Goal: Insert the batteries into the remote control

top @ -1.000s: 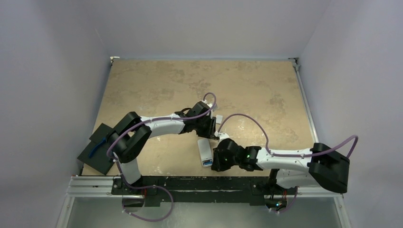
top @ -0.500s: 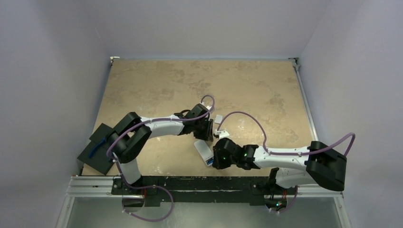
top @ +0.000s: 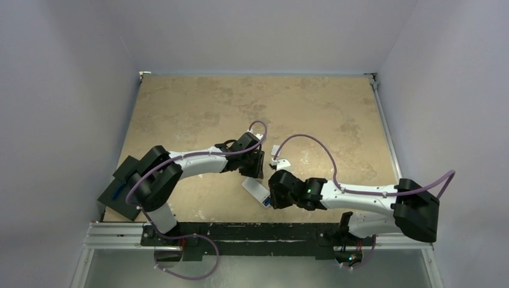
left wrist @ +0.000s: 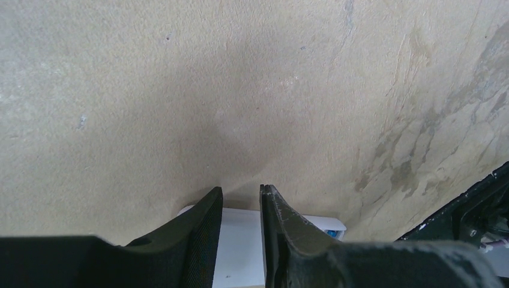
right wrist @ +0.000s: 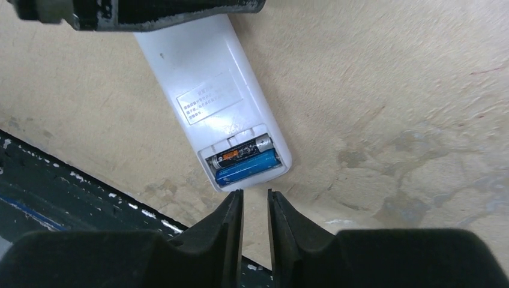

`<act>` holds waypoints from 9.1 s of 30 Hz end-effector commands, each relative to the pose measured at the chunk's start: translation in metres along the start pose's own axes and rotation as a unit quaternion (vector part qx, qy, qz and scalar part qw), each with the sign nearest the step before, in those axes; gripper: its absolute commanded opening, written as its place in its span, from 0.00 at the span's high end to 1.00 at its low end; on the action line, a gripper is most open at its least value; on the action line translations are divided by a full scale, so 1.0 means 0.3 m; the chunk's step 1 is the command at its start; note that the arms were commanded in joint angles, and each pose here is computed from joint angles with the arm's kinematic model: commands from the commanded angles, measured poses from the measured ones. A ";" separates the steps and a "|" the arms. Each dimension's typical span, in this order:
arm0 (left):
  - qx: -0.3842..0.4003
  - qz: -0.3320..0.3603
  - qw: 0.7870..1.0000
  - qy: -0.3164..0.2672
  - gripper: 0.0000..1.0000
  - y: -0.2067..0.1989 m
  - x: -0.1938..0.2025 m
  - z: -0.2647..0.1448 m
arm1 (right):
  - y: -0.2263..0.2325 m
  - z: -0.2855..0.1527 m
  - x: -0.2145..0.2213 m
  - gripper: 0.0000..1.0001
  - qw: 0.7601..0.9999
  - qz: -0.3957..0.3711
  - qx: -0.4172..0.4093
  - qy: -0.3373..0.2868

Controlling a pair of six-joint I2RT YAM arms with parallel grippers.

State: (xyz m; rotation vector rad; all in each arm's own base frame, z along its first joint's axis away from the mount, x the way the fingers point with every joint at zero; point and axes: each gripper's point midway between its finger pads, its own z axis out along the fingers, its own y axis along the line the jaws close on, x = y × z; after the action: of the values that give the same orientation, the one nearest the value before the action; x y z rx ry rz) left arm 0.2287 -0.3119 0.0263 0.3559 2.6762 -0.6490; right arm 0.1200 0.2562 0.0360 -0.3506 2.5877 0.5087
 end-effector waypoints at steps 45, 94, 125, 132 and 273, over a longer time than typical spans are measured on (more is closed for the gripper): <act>-0.009 0.046 0.982 -0.185 0.54 0.011 -0.109 -0.587 | -0.188 -0.044 -0.725 0.17 0.940 -0.331 0.045 -0.075; 0.035 0.073 0.975 -0.209 0.49 0.003 -0.049 -0.680 | -0.382 0.259 -0.639 0.18 0.902 -0.427 -0.055 -0.037; 0.033 0.072 0.974 -0.212 0.48 0.008 -0.047 -0.684 | -0.422 0.324 -0.568 0.33 0.914 -0.404 -0.045 0.007; 0.033 0.072 0.974 -0.212 0.48 0.008 -0.045 -0.684 | -0.440 0.321 -0.559 0.51 0.917 -0.397 -0.045 0.018; 0.038 0.004 0.983 -0.179 0.41 0.024 -0.008 -0.522 | -0.145 -0.044 -0.499 0.77 0.961 -0.274 -0.035 -0.017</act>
State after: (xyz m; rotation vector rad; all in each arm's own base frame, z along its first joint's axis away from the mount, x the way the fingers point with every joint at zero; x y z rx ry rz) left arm 0.1831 -0.2169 0.1624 0.2943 2.3158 -0.6650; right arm 0.2764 0.2303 0.1029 -1.1195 2.2541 0.3570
